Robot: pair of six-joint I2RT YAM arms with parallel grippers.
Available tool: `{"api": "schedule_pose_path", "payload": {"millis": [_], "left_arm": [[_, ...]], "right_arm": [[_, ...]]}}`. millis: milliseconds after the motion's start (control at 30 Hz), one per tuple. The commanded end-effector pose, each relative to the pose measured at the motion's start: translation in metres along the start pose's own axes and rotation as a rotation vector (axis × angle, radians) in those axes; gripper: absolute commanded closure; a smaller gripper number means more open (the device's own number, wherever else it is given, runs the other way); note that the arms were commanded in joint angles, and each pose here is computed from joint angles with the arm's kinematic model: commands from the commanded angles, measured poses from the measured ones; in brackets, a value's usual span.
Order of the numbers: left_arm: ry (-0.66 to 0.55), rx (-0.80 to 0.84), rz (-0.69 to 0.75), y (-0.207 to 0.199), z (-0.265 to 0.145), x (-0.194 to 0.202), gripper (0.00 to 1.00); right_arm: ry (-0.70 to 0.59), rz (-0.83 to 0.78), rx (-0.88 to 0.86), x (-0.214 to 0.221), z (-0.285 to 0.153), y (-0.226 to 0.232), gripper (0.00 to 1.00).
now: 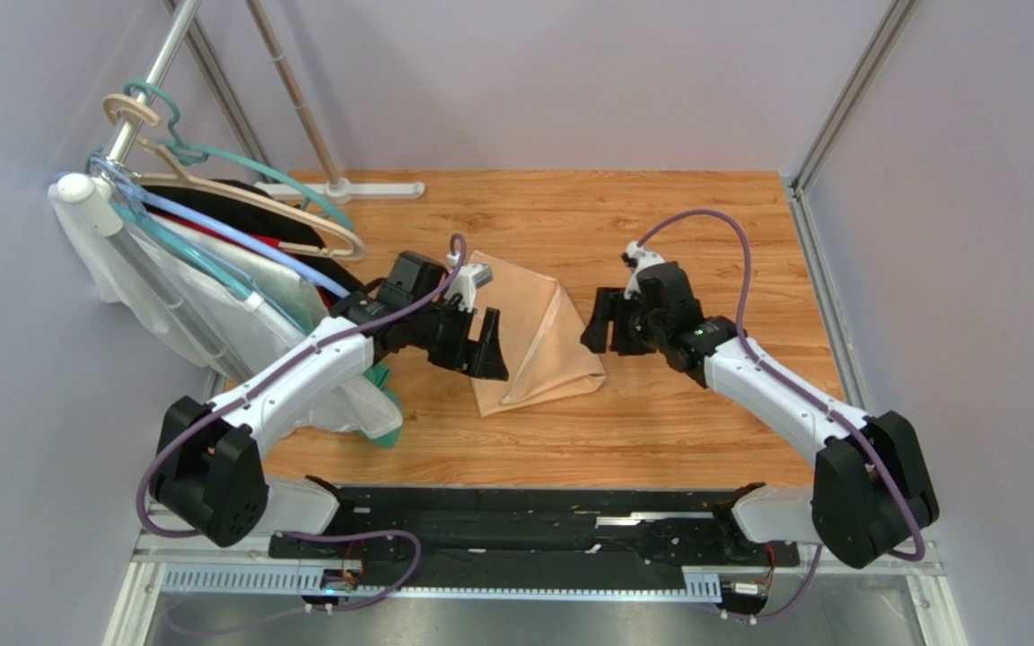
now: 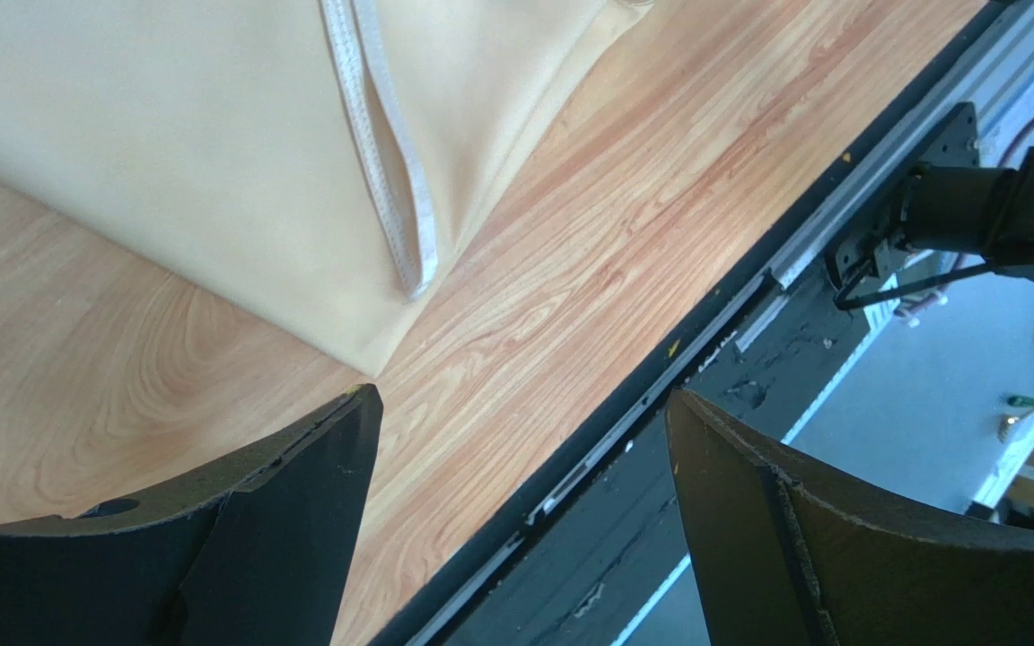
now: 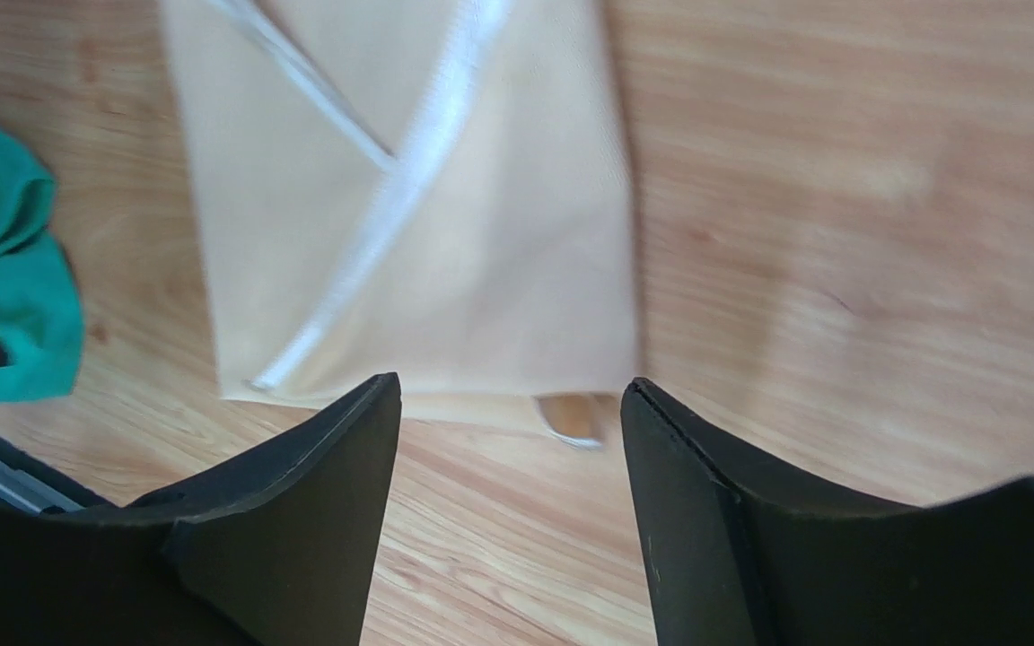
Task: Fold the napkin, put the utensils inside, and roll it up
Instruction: Fold the napkin
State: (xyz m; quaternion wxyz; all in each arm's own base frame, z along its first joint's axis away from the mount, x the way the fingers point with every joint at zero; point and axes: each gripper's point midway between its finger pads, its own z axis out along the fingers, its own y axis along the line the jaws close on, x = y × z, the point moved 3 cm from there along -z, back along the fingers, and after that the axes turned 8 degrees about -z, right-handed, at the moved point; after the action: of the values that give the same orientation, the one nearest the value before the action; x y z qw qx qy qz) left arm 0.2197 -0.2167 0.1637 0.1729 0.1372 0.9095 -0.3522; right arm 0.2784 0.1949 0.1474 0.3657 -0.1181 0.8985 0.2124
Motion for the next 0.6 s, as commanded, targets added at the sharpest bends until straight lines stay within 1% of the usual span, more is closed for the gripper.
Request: {"api": "schedule_pose_path", "payload": {"millis": [0, 67, 200, 333, 567], "left_arm": [[-0.019, -0.042, 0.028, -0.022, 0.012, -0.014, 0.13], [0.0, -0.041, 0.003, -0.026, 0.026, -0.013, 0.13], [0.023, -0.071, 0.004, -0.031, 0.049, -0.011, 0.13], [0.016, -0.105, 0.01, -0.032, 0.056, -0.011, 0.13], [0.002, -0.208, -0.023, -0.007, 0.067, -0.003, 0.12]], "right_arm": [[0.135, 0.079, -0.038, 0.036, -0.001, -0.022, 0.33], [0.144, 0.098, -0.055, 0.039, 0.003, -0.024, 0.33], [0.164, 0.148, -0.102, 0.048, 0.011, -0.028, 0.32], [0.168, 0.165, -0.108, 0.057, 0.02, -0.036, 0.32], [0.154, 0.179, -0.159, 0.054, 0.041, -0.04, 0.33]]}}
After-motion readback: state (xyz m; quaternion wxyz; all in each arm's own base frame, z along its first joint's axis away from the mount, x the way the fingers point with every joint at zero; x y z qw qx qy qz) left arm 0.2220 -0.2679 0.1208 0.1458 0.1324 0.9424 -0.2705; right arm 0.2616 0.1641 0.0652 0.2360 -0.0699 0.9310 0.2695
